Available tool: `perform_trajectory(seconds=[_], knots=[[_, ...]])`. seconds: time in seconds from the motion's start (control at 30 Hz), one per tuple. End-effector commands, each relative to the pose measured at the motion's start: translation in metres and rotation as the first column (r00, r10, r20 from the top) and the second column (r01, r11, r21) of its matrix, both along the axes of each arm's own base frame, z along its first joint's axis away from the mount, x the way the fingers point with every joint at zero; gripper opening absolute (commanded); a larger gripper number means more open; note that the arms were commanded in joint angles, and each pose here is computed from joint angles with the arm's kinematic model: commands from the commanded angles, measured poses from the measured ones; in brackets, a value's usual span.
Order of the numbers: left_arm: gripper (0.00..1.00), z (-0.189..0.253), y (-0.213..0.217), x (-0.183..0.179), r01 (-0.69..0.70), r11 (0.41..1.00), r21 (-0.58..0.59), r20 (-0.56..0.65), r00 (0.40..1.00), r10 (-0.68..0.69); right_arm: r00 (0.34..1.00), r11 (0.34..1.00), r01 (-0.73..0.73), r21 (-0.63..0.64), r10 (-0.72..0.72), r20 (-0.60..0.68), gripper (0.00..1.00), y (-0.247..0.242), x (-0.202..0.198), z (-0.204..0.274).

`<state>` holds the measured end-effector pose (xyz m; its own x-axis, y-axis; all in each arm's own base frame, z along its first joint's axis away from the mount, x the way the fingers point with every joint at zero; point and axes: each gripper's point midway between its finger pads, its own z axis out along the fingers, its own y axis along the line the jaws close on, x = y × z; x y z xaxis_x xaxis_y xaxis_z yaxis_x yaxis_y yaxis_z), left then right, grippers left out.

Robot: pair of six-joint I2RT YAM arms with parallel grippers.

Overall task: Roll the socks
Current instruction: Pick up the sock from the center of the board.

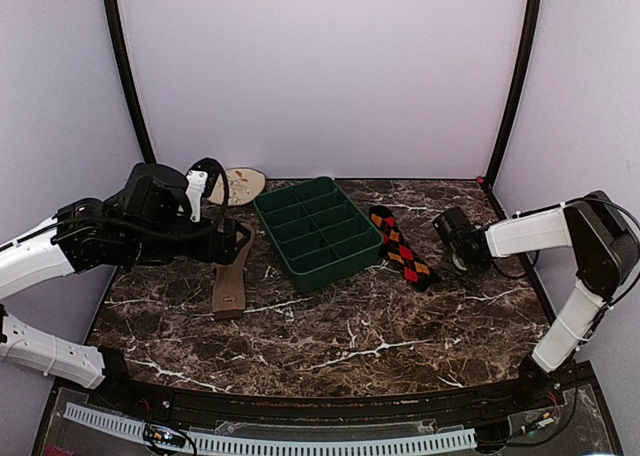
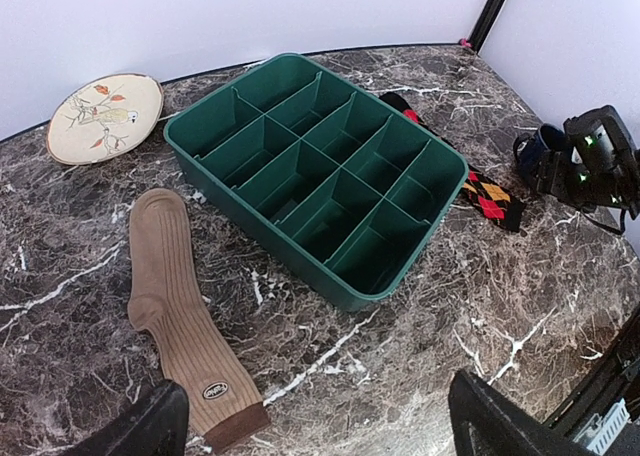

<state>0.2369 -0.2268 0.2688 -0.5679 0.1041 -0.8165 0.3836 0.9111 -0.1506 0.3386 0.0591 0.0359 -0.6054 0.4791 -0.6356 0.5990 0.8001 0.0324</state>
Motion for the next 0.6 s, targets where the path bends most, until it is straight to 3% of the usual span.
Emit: perform_trajectory(seconds=[0.0,0.57], knots=[[0.93,0.002,0.0,0.004,-0.007,1.0,-0.012,-0.008,1.0,0.007,0.999,0.999,-0.033,0.016,0.032,0.032,0.7,-0.002,0.035,0.006],[0.94,-0.026,0.021,0.025,-0.134,0.99,0.051,-0.078,0.987,0.138,0.99,0.993,-0.12,0.01,0.119,0.072,0.7,-0.02,0.194,0.008]])
